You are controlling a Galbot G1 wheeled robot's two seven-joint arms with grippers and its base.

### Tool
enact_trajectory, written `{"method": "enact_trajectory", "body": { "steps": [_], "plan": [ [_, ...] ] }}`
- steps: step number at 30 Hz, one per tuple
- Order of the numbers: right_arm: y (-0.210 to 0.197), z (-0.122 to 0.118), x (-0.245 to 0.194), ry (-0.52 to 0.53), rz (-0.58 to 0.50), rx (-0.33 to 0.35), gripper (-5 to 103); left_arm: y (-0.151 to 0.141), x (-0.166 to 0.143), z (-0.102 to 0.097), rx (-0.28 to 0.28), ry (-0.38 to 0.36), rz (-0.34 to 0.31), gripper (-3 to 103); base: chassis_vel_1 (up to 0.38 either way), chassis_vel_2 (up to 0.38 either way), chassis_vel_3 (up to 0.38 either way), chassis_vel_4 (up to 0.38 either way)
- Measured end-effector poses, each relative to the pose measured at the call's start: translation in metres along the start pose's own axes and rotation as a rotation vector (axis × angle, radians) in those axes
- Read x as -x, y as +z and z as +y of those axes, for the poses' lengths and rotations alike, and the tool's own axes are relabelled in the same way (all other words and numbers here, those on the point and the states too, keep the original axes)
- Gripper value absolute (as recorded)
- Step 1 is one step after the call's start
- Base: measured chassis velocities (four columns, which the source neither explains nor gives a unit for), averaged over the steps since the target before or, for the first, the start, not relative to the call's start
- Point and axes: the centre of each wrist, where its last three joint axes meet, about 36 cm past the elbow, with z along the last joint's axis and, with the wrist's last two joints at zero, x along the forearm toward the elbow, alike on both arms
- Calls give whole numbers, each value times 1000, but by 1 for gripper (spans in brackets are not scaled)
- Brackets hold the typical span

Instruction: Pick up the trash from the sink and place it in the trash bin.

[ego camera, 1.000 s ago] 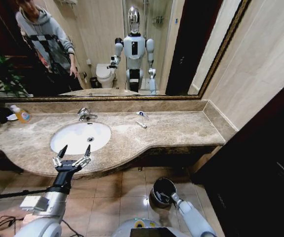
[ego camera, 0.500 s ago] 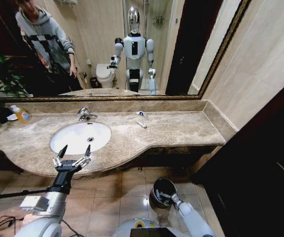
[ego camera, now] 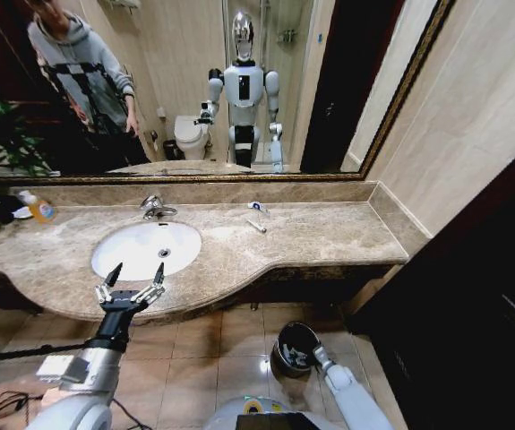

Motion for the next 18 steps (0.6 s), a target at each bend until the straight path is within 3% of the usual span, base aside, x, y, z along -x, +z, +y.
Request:
{"method": "enact_trajectory", "body": {
  "steps": [8, 12, 18],
  "plan": [
    [-25, -9, -52, 55, -125, 73, 100, 0, 0, 0, 0, 0, 0, 100, 0, 0, 0, 0],
    [-39, -8, -105, 114, -271, 130, 100, 0, 0, 0, 0, 0, 0, 100, 0, 0, 0, 0],
    [-52, 3, -167, 147, -376, 169, 100, 0, 0, 0, 0, 0, 0, 100, 0, 0, 0, 0]
  ]
}}
